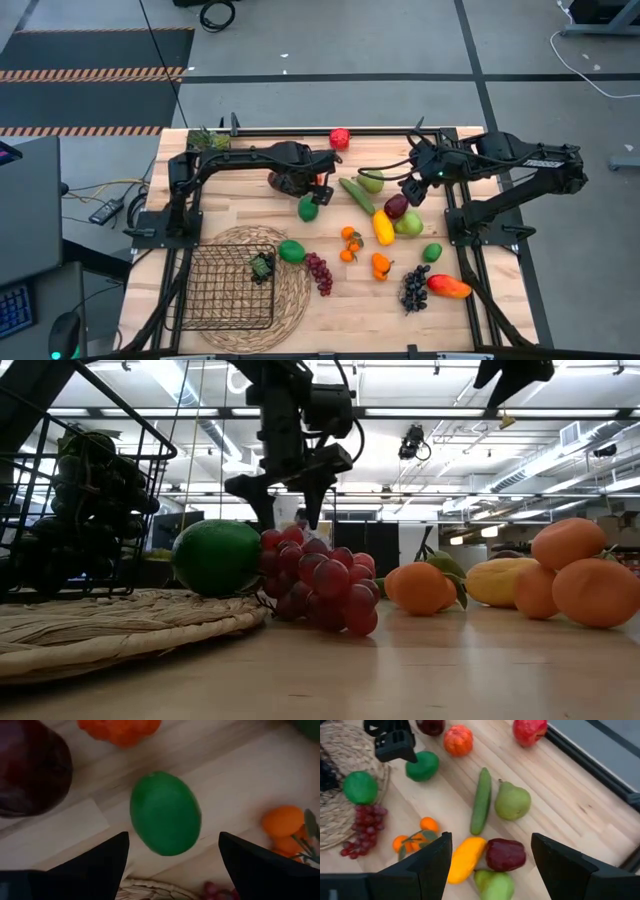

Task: Build produce basket
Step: Put the top lime into the black wire basket

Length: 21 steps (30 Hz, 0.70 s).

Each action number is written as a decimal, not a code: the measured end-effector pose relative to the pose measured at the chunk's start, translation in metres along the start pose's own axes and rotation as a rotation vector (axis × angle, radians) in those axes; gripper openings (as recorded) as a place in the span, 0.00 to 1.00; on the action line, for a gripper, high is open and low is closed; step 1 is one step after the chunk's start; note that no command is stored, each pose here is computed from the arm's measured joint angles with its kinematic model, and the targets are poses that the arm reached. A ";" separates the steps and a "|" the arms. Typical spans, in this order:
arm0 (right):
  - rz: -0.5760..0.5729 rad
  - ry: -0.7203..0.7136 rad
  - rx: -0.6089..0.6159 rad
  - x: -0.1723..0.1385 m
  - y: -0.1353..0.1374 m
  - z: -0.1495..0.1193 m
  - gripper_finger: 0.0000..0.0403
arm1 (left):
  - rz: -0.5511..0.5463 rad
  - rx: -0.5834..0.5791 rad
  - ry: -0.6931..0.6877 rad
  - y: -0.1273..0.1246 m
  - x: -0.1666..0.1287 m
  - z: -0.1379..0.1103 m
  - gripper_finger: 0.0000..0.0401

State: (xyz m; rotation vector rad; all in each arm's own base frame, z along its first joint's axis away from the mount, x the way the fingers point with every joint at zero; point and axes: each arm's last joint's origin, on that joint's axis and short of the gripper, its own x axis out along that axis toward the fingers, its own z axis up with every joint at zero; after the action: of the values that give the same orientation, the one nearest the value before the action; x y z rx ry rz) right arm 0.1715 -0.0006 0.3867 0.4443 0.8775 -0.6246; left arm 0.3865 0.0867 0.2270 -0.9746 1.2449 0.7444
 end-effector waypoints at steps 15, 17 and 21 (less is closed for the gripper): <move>-0.040 0.013 -0.002 0.000 -0.003 -0.002 0.69 | -0.027 -0.059 0.073 0.005 0.025 -0.008 0.79; -0.042 0.016 -0.004 0.000 -0.003 -0.003 0.69 | -0.069 -0.063 0.058 0.002 0.025 -0.006 0.79; -0.044 0.018 -0.005 0.000 -0.004 -0.003 0.69 | -0.092 -0.065 0.055 0.000 0.025 -0.005 0.79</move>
State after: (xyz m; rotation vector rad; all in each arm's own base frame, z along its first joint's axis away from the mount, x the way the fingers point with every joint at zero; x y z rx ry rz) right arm 0.1673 -0.0014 0.3849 0.4271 0.9075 -0.6595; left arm 0.3893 0.0808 0.2021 -1.1043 1.2208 0.6935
